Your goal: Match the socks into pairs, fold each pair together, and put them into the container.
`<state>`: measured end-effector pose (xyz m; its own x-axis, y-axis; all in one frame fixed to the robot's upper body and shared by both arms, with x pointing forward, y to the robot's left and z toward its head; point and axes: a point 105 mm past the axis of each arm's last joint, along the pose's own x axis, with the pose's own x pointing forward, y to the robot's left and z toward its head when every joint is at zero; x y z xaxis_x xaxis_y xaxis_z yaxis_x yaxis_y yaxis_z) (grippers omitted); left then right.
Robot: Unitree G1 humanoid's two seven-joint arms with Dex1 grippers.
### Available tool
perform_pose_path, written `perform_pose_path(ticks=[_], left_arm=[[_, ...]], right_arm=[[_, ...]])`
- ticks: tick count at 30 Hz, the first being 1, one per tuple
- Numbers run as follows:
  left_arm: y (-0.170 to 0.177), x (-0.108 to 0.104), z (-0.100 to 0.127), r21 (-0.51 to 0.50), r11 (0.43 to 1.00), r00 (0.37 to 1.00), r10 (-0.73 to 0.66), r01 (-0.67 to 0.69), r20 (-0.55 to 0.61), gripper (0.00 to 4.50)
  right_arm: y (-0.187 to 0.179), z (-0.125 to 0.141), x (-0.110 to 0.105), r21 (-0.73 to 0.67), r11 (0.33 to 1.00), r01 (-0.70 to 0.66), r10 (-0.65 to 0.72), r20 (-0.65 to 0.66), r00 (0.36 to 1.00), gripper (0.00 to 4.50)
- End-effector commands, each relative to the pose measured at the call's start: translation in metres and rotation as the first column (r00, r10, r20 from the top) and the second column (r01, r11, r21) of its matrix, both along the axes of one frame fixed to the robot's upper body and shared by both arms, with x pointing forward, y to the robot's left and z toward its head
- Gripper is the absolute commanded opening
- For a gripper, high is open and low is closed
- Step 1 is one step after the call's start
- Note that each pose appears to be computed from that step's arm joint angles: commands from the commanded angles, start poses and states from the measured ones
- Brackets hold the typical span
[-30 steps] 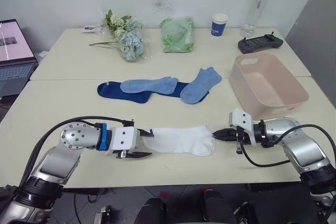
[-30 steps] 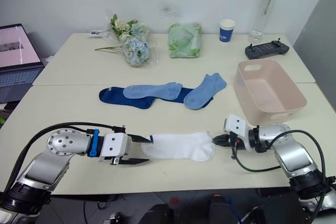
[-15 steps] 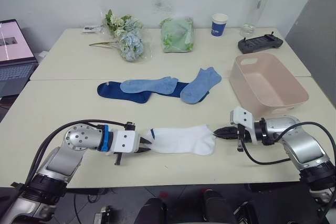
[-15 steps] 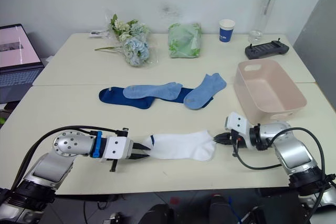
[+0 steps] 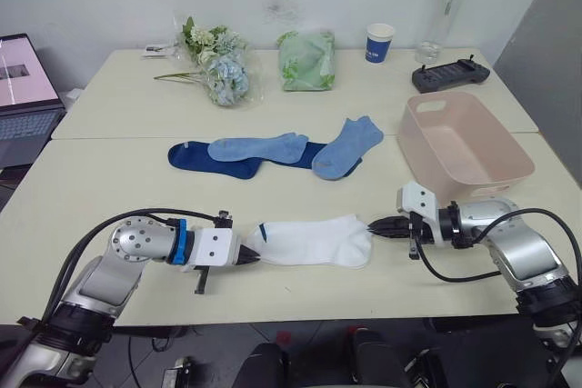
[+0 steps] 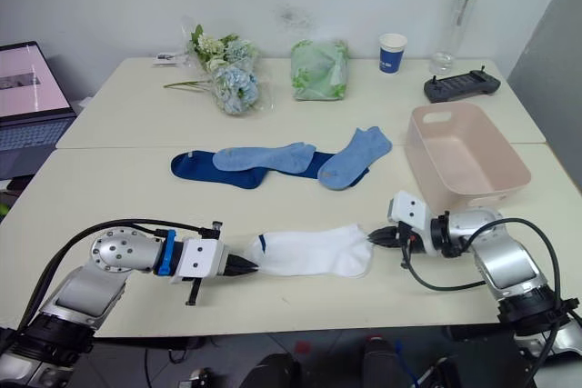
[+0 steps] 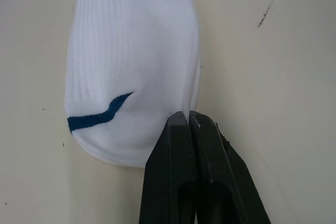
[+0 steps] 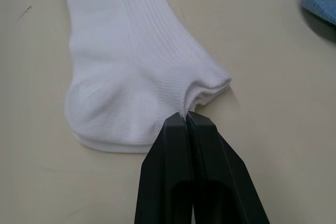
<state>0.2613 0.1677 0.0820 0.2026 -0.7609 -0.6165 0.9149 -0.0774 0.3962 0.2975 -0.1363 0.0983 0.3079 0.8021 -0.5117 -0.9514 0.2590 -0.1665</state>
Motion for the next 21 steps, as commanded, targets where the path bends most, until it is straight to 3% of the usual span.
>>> perform_pose_path(ticks=[1,6,7,11,16,19,21], left_arm=[[-0.001,-0.002,0.006,-0.018,1.0,1.0,-0.002,0.002,-0.009,0.39],[-0.002,0.0,0.01,-0.048,0.999,1.0,0.022,-0.023,-0.013,1.81],[-0.002,-0.003,0.011,-0.056,0.998,0.999,0.025,-0.027,-0.036,2.07],[0.004,-0.007,0.025,-0.096,0.989,0.984,0.101,-0.116,-0.145,2.07],[-0.001,-0.006,0.04,-0.149,0.974,0.968,0.138,-0.171,-0.212,2.07],[-0.018,0.016,0.055,-0.311,0.919,0.966,0.196,-0.241,-0.167,2.07],[-0.024,0.024,0.058,-0.354,0.901,0.967,0.213,-0.249,-0.137,2.07]], right_arm=[[0.0,0.012,0.004,0.009,1.0,-0.002,0.001,0.042,0.999,0.93],[-0.006,0.024,0.008,0.03,0.999,0.021,-0.023,0.061,0.998,2.63],[-0.007,0.031,0.008,0.051,0.998,0.021,-0.024,0.056,0.998,2.64],[0.002,0.052,0.003,0.12,0.993,0.001,-0.009,0.064,0.998,2.64],[0.016,0.054,0.003,0.138,0.99,0.011,-0.021,0.072,0.997,2.64],[0.039,0.053,0.001,0.189,0.982,-0.015,-0.003,0.096,0.995,2.64],[0.049,0.051,-0.002,0.204,0.978,-0.035,0.014,0.104,0.995,2.64]])
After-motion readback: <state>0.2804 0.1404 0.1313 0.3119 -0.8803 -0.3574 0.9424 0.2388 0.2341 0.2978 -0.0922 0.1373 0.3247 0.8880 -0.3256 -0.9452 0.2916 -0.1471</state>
